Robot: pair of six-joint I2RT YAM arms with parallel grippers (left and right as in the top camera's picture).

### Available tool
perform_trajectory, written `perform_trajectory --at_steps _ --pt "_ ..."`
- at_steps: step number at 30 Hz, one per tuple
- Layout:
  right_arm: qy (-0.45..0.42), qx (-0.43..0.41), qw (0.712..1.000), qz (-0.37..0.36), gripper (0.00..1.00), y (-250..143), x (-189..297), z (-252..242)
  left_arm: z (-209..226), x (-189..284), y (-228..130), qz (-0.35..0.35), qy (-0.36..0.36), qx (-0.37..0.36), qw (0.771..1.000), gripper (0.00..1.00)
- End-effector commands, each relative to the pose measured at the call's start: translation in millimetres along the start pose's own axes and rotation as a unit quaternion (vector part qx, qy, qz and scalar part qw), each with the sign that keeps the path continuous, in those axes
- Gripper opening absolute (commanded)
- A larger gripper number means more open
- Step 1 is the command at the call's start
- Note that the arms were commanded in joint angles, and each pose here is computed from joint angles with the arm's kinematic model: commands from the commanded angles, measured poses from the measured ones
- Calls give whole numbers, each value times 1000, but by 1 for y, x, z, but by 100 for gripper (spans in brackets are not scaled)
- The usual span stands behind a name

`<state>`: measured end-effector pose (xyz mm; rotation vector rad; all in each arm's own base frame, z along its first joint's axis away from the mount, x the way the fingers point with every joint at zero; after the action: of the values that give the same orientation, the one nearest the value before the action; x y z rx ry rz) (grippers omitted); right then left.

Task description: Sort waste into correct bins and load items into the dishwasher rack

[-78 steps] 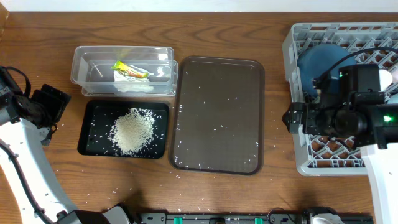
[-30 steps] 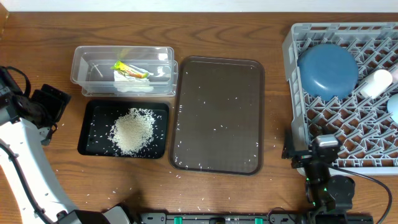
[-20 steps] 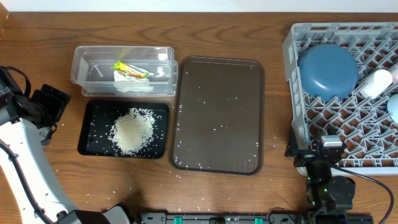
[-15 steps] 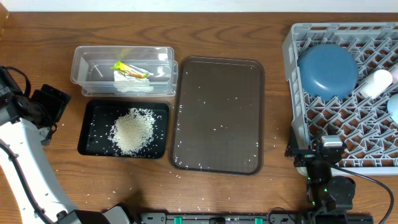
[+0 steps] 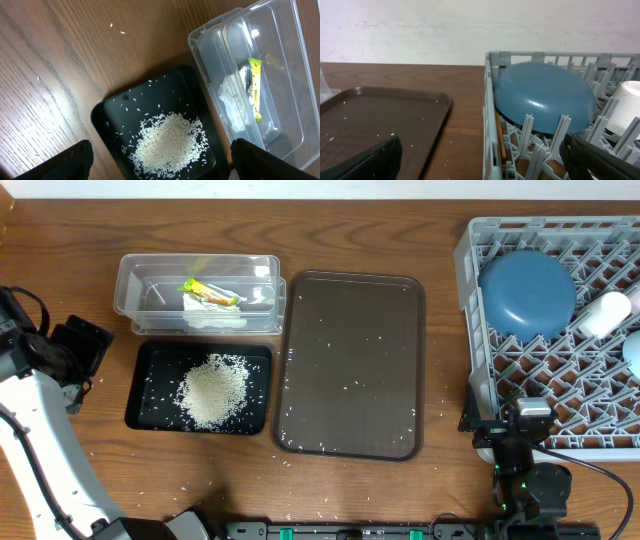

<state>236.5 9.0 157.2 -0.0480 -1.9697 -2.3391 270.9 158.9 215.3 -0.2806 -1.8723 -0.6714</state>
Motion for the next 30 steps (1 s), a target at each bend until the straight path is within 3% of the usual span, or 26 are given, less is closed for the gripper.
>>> perform_trajectory --at_steps 1,10,16,23,30 --pt "-11 4 1000 -3 99 1 0 -4 0 5 4 -10 -2 4 1000 91" --pt "-11 4 1000 -3 99 1 0 -4 0 5 2 -6 0 4 1000 91" --pt "-11 4 1000 -3 99 1 0 -4 13 1 -23 52 29 -8 998 91" --pt "-11 4 1000 -3 99 1 0 -4 6 -34 -75 96 15 -177 979 91" --pt "-11 4 1000 -3 99 1 0 -4 -31 -78 -111 -25 -75 -276 958 91"
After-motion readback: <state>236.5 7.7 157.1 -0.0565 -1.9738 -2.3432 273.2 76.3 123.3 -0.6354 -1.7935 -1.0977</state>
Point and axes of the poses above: each gripper's point midway between its finger pads, its own x axis back along the fingers, its own z axis along the line the jaws close on, y = z × x, the point moved 1 cm from there along x, back along the fingers, and after that the axes turned 9 degrees about -x, right-handed, at the moved point
